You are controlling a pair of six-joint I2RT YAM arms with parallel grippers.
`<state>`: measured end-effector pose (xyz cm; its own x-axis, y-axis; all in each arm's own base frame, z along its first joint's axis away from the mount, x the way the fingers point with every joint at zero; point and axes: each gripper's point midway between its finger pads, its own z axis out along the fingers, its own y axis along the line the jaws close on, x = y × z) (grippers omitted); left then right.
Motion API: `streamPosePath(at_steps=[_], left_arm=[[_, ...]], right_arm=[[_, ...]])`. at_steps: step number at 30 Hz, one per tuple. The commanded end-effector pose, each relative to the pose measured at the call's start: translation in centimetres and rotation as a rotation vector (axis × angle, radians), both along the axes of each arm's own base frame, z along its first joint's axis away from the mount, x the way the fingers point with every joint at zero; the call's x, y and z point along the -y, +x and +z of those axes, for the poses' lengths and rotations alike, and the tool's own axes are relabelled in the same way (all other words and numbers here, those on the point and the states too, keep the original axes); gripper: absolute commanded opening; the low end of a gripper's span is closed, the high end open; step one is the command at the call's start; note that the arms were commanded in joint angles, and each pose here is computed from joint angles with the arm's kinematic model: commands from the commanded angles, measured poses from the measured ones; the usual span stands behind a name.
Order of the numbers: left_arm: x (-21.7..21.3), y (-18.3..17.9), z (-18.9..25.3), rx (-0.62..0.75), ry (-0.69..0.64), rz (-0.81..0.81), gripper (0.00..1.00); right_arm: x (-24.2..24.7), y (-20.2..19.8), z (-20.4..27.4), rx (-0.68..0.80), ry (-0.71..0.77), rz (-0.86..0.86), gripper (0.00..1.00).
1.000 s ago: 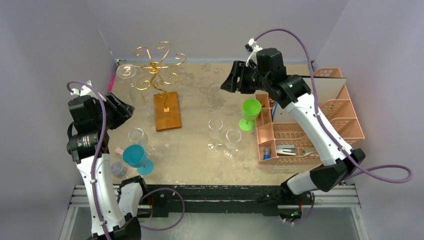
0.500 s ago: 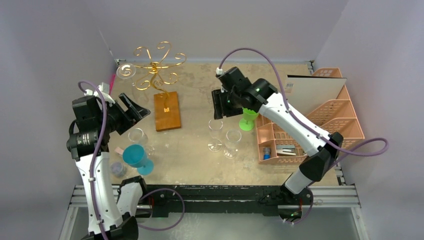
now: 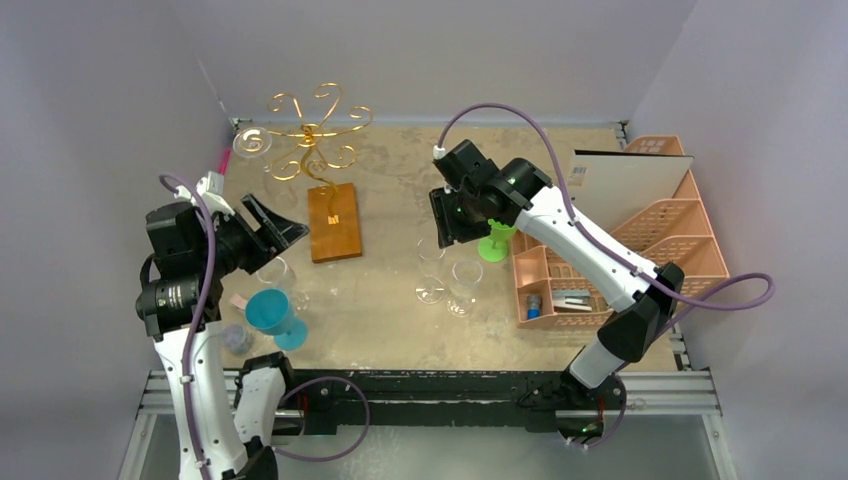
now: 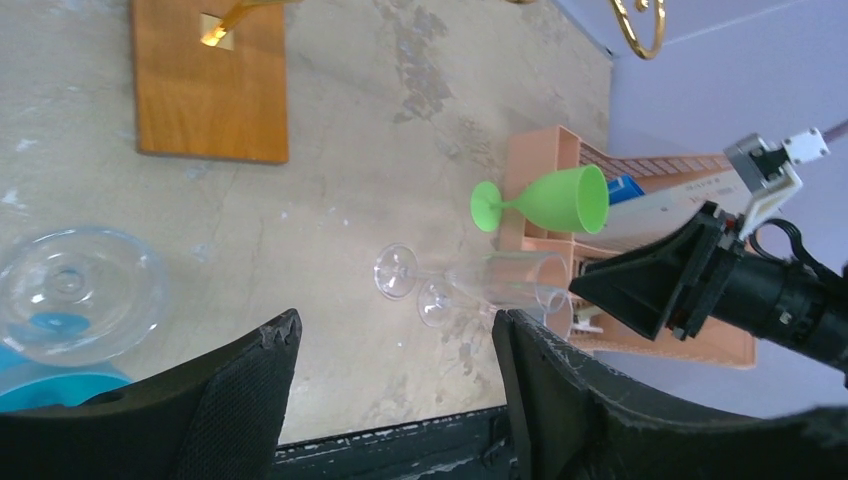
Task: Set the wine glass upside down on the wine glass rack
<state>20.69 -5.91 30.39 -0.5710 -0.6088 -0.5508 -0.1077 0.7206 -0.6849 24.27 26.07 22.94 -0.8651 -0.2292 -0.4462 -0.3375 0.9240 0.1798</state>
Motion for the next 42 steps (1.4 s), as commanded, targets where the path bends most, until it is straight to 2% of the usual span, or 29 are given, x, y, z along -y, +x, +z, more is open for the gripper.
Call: streamPosePath(at_steps=[1,10,15,22,30,32,37,42], left_arm=[[2.7,0.2,1.9,0.089,-0.126,-0.139,0.68],[3.8,0.6,2.7,0.122,-0.157,-0.169,0.69],[6.7,1.9,1.3,0.042,-0.129,-0.251,0.69],[14.7,3.5,-1.1,-0.031,0.074,-0.372,0.68],[19.2,4.0,-2.0,-0.059,0.245,-0.380,0.67],[20.3,4.1,-2.5,-0.077,0.268,-0.398,0.63],[21.4,4.0,-4.3,-0.156,0.377,-0.406,0.44],[22.2,4.4,-5.7,-0.193,0.414,-0.436,0.33]], right_arm=[[-0.5,-0.5,0.9,0.009,0.037,0.041,0.49],[-1.1,-1.1,0.6,0.000,0.104,0.026,0.51],[-0.7,-0.5,0.7,0.031,0.107,-0.018,0.49],[1.6,0.5,1.3,0.068,0.128,-0.140,0.50],[5.6,0.7,1.7,0.108,0.143,-0.267,0.53],[6.3,0.6,1.5,0.106,0.143,-0.284,0.53],[7.1,0.3,1.3,0.109,0.146,-0.302,0.53],[7.4,0.1,1.0,0.109,0.149,-0.305,0.53]])
